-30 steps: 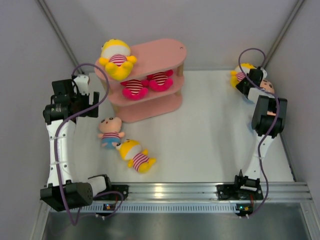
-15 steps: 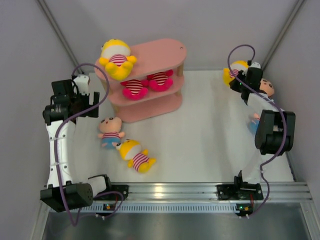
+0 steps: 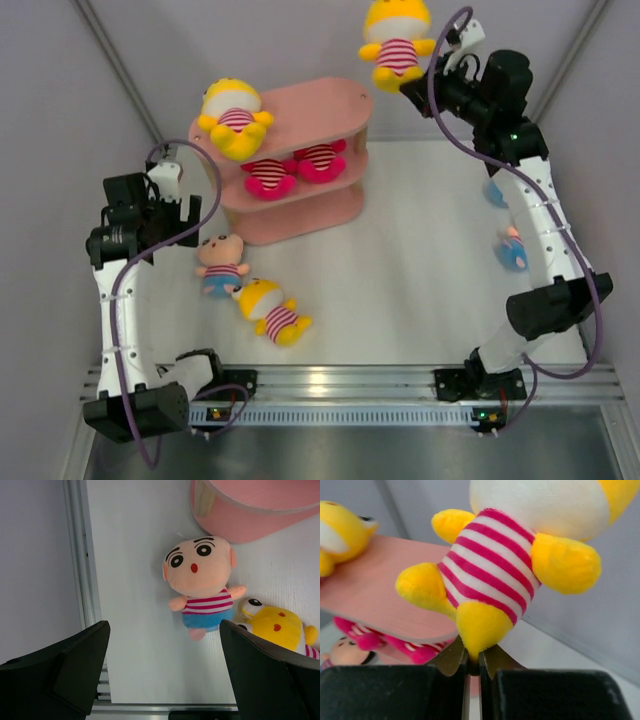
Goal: Place and organize the stuffed toys onto the shelf
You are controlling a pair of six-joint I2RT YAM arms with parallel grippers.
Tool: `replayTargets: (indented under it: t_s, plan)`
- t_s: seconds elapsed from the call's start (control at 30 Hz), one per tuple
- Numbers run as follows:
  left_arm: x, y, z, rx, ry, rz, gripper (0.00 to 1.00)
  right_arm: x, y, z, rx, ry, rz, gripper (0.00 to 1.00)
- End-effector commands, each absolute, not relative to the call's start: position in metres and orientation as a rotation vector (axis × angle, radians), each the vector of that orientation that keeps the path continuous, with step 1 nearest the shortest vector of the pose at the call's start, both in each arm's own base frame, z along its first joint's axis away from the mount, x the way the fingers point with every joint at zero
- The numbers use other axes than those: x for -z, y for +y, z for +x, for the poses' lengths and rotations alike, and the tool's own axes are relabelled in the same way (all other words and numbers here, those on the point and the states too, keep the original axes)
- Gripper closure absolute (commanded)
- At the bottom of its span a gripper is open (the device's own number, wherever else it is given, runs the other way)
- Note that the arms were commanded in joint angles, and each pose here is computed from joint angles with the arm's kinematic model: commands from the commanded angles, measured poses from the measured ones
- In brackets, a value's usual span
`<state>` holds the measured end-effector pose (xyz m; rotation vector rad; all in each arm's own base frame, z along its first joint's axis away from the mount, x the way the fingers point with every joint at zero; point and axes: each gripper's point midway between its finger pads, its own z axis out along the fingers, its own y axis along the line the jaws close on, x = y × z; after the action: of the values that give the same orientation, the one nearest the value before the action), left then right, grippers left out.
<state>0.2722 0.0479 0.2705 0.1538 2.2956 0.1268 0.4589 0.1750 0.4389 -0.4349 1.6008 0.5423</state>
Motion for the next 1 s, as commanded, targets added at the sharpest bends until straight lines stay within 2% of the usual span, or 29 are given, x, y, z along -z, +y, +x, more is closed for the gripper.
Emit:
replayTargets:
  t_s: [0.0,0.13,0.3,0.53,0.97]
  plan:
    - [-0.274,0.044,0.268,-0.114,2.263,0.187,0.03,-0.467,0.236,0.409,-0.743,1.481,-0.784,1.0]
    - [-0.275,0.042,0.264,-0.114,2.251,0.203,0.03,-0.459,0.298,0.395,-0.908,1.485,-0.89,1.0]
    - [-0.269,0.04,0.261,-0.103,2.262,0.21,0.03,-0.465,0.342,0.397,-1.029,1.517,-0.775,1.0]
    - [-0.266,0.035,0.258,-0.076,2.26,0.23,0.03,-0.472,0.347,0.403,-1.104,1.526,-0.613,1.0]
    - [-0.268,0.035,0.258,-0.083,2.252,0.245,0.03,-0.489,0.341,0.371,-1.193,1.484,-0.616,1.0]
